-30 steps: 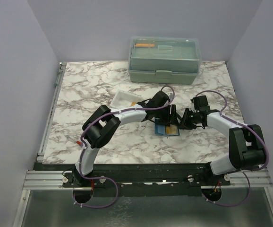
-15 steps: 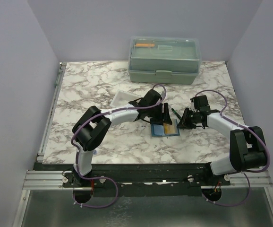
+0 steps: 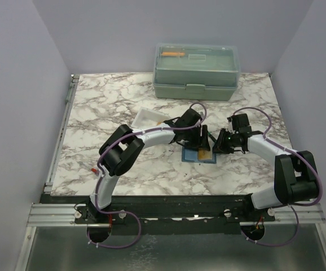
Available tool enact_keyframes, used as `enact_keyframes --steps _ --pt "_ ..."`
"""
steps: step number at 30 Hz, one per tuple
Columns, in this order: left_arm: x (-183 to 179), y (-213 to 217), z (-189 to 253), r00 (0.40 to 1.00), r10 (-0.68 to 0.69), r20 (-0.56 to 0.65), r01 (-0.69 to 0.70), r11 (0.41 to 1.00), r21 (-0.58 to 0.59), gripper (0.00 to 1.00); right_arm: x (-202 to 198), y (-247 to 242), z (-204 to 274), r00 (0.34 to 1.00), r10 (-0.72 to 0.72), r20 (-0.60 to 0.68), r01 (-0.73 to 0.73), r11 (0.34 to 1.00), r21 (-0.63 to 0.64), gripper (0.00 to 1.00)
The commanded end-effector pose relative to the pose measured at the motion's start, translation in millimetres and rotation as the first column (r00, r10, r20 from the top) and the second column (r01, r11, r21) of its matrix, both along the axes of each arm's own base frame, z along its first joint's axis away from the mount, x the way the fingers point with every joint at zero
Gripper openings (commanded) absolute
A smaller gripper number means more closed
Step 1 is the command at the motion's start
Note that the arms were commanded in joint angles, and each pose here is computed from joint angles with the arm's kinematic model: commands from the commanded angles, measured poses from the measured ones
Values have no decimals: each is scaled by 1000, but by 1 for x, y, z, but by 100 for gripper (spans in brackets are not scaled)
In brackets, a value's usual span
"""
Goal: Put the credit cards into the card holder
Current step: Insert the credit card into the card holder, then pick up the credit card from the storage box.
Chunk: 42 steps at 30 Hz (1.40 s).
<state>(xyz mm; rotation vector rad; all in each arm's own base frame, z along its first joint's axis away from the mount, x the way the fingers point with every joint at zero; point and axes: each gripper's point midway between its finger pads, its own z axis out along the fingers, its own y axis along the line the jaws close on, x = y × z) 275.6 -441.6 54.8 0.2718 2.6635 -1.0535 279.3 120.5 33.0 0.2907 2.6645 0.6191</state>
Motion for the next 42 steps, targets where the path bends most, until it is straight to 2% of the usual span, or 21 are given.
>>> enact_keyframes --steps 1,6,12,15,19,27,31,34,38,42 --pt "-8 -32 31 996 -54 67 58 997 -56 63 2 7 7 1000 22 19 -22 999 26 22" --pt "-10 -32 36 994 -68 86 72 997 -40 63 -1 7 6 1000 16 10 -16 999 33 22" --pt "-13 -10 28 997 -52 54 52 999 -2 66 -5 -24 4 993 -113 -26 109 986 -123 25" --pt "-11 2 29 998 -44 36 44 999 -8 67 -5 -32 13 991 -131 -11 127 978 -164 27" --pt "-6 17 47 998 -44 42 46 998 -45 67 -1 -27 29 996 -89 28 92 986 -142 28" --pt "-2 57 109 993 -65 101 79 987 -141 72 0 21 47 990 104 100 -108 994 32 28" --pt "9 99 122 990 -24 137 37 995 -88 75 2 52 58 976 162 143 -179 977 117 28" --pt "22 133 119 989 32 144 -29 999 -26 76 1 76 53 970 206 128 -224 963 150 25" --pt "39 165 113 982 95 166 -103 994 42 79 1 88 29 978 202 54 -205 976 68 19" --pt "49 178 95 985 92 149 -112 985 132 80 2 60 2 996 91 -4 -91 993 -79 12"
